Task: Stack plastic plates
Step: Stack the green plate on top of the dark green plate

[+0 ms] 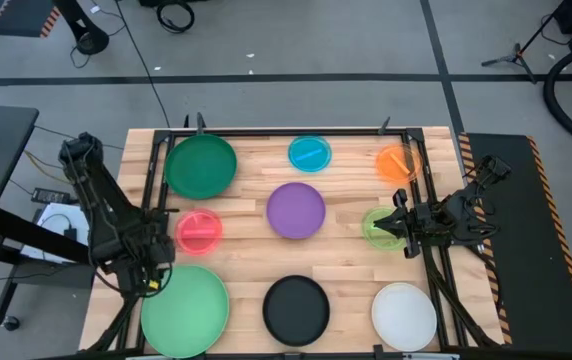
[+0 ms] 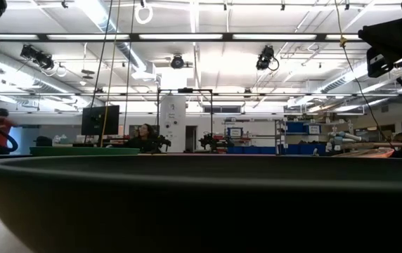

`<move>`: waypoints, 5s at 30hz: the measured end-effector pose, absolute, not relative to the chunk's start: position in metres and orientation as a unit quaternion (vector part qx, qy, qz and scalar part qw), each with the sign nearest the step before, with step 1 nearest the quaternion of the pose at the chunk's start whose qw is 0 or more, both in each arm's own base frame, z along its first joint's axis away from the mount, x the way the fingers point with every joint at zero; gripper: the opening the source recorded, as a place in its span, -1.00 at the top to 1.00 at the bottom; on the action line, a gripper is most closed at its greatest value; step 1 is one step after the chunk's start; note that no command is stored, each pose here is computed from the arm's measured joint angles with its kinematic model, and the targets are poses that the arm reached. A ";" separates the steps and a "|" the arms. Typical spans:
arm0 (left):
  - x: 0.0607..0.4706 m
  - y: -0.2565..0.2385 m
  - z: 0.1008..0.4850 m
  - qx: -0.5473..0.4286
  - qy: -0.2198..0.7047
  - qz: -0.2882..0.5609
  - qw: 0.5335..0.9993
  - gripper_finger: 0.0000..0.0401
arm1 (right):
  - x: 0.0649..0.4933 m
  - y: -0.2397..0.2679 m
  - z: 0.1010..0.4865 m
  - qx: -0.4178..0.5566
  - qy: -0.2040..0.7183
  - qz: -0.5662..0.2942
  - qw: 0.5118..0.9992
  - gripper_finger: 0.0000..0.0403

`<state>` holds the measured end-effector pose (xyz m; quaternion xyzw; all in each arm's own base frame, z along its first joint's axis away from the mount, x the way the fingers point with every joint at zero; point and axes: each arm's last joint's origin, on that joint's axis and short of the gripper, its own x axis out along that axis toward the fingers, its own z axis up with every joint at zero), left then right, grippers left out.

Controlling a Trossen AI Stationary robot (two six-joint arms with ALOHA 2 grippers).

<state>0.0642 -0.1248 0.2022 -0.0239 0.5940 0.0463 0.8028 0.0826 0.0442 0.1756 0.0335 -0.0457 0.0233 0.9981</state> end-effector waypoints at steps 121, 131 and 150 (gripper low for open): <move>0.159 0.052 0.313 -0.458 0.033 0.646 0.610 0.92 | 0.082 0.044 0.177 0.039 -0.053 0.023 0.998 0.85; 0.216 0.035 0.265 -0.485 -0.032 0.692 0.535 0.92 | 0.082 0.044 0.177 0.039 -0.053 0.023 0.998 0.85; 0.204 0.044 0.255 -0.476 0.017 0.754 0.452 0.90 | 0.082 0.044 0.177 0.039 -0.053 0.023 0.998 0.85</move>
